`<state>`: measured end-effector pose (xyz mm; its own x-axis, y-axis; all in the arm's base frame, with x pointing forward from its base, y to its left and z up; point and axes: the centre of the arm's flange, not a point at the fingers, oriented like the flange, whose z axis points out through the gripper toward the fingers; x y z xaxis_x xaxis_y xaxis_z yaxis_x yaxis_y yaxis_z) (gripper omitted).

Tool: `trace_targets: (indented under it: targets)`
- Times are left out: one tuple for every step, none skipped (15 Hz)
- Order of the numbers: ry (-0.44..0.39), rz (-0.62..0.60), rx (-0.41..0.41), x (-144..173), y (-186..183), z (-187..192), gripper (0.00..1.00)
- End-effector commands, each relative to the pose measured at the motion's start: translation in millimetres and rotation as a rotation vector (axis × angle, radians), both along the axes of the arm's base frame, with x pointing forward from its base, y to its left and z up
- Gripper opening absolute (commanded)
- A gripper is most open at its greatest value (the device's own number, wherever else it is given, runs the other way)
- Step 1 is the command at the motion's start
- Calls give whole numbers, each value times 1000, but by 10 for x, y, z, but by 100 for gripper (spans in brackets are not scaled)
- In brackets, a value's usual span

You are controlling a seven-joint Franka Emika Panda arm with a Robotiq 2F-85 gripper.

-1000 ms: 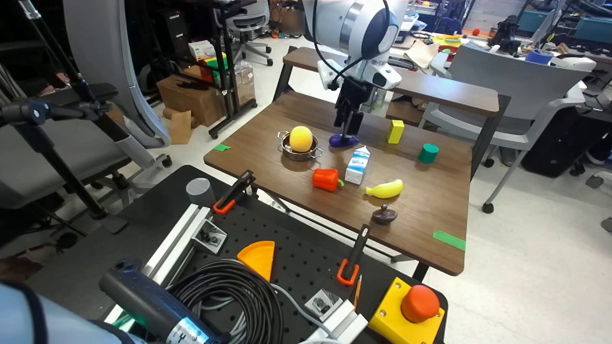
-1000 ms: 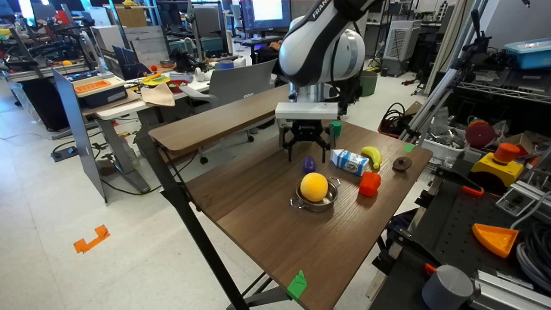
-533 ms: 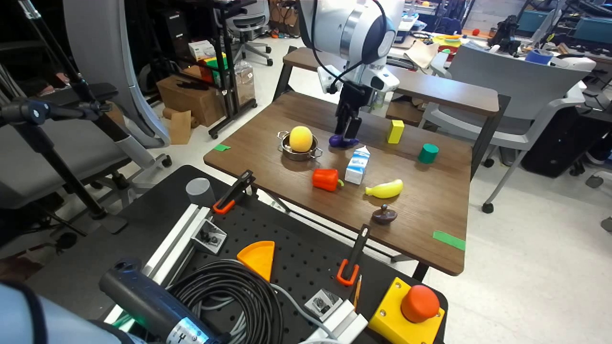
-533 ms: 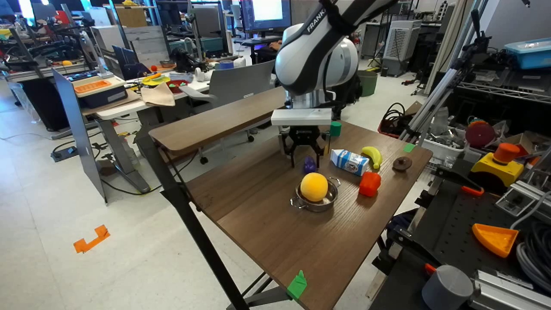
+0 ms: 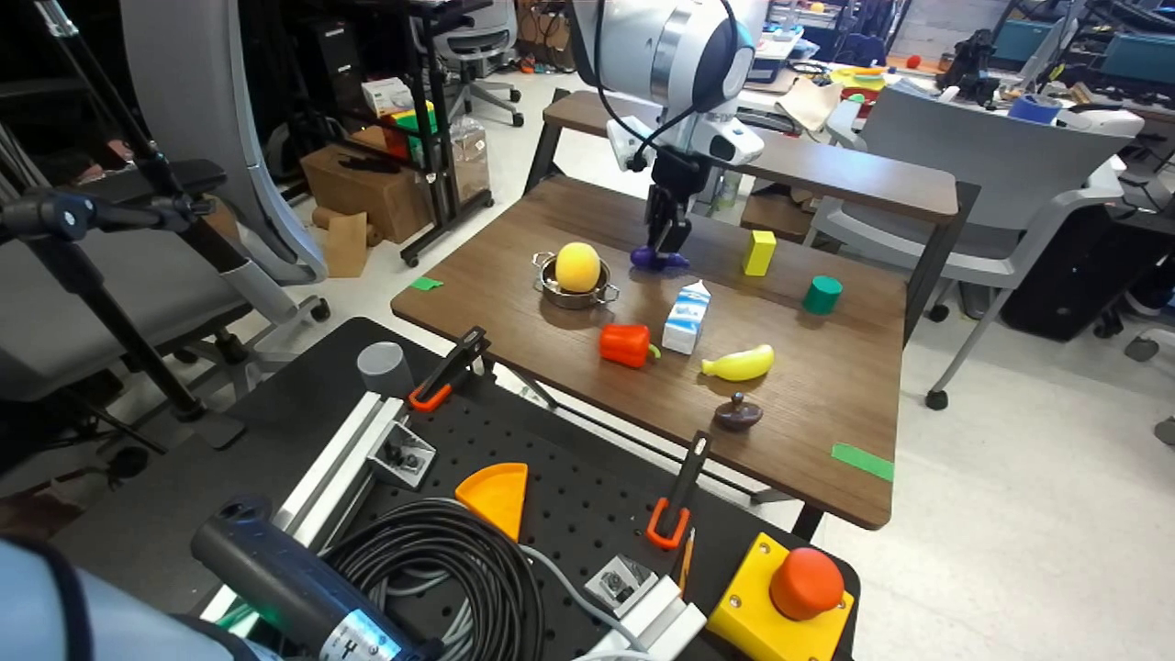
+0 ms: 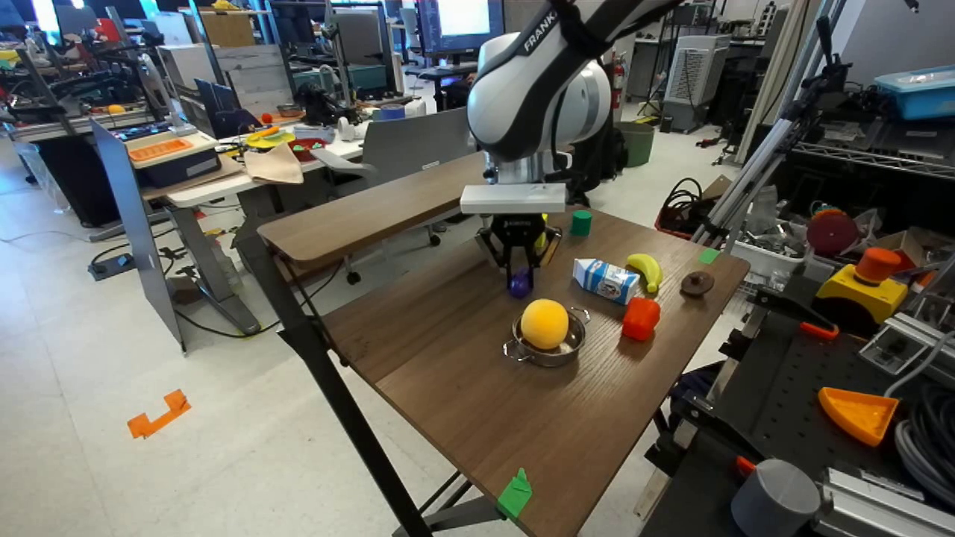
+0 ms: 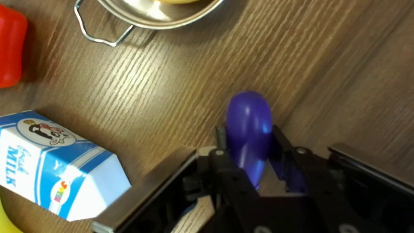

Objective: Move the eggplant to the left, move the milk carton backwards

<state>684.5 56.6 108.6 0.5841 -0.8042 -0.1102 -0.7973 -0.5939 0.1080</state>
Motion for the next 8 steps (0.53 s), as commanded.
trace_targets:
  targets:
    - [-34, 62, -34, 50, 209, 139, 8]
    - [-40, 82, -41, 60, 285, 158, 8]
    - [-44, 102, -48, 70, 359, 174, 8]
    - [-48, 127, -58, 86, 452, 185, 8]
    - [-52, 151, -67, 108, 546, 198, 8]
    - [-54, 171, -70, 124, 628, 209, 8]
    - [-55, 193, -72, 147, 719, 222, 8]
    - [-57, 212, -73, 161, 805, 236, 8]
